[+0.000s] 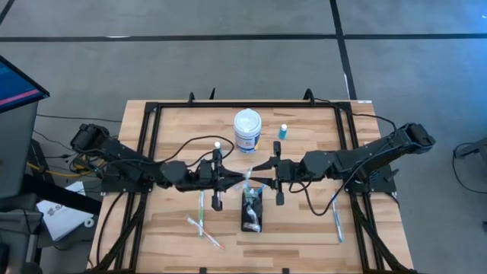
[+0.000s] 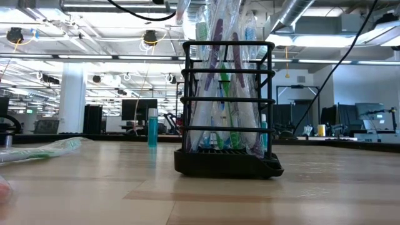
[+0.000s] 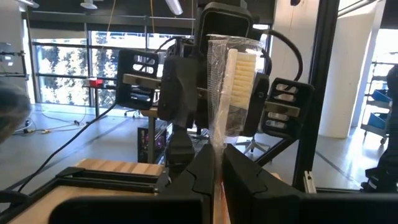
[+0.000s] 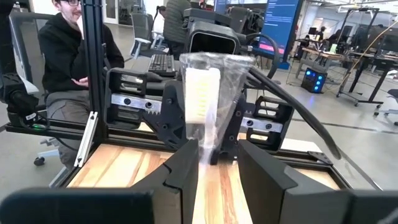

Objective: Pick & Place toothbrushing station
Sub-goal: Put the top orange toothbrush into the black mesh organizer, then put the blue toothbrush into the black mesh organizer

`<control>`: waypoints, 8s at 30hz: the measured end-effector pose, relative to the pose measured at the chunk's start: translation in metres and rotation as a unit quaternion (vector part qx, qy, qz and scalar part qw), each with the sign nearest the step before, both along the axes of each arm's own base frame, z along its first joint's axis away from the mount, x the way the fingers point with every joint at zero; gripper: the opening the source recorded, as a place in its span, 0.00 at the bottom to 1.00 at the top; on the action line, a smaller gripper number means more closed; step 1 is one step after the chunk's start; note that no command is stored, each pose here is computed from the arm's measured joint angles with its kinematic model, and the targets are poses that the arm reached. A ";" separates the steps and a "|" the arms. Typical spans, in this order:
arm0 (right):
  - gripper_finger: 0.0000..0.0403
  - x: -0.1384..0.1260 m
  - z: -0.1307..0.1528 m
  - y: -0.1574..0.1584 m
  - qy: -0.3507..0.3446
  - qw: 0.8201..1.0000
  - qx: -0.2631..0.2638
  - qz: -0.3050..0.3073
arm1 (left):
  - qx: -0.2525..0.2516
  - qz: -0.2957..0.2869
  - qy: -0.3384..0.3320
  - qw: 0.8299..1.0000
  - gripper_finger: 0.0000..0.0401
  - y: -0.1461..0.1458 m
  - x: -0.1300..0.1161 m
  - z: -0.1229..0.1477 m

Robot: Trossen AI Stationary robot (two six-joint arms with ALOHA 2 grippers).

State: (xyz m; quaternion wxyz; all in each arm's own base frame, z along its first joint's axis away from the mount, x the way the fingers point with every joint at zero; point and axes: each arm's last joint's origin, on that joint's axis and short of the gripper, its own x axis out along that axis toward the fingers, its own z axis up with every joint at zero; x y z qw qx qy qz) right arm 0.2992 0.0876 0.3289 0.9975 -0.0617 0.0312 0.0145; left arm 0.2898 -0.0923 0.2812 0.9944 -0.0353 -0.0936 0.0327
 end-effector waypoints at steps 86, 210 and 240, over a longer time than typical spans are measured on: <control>0.01 -0.039 -0.002 0.039 0.030 0.999 -0.037 0.012 | 0.046 -0.017 0.036 0.998 0.27 -0.013 0.004 0.007; 0.47 -0.032 -0.109 0.003 0.056 0.997 0.058 0.009 | 0.053 -0.017 0.052 0.997 0.27 -0.013 0.005 0.003; 0.27 -0.113 -0.110 0.010 0.331 0.892 0.302 -0.060 | 0.055 -0.017 0.059 0.997 0.27 -0.013 0.005 0.002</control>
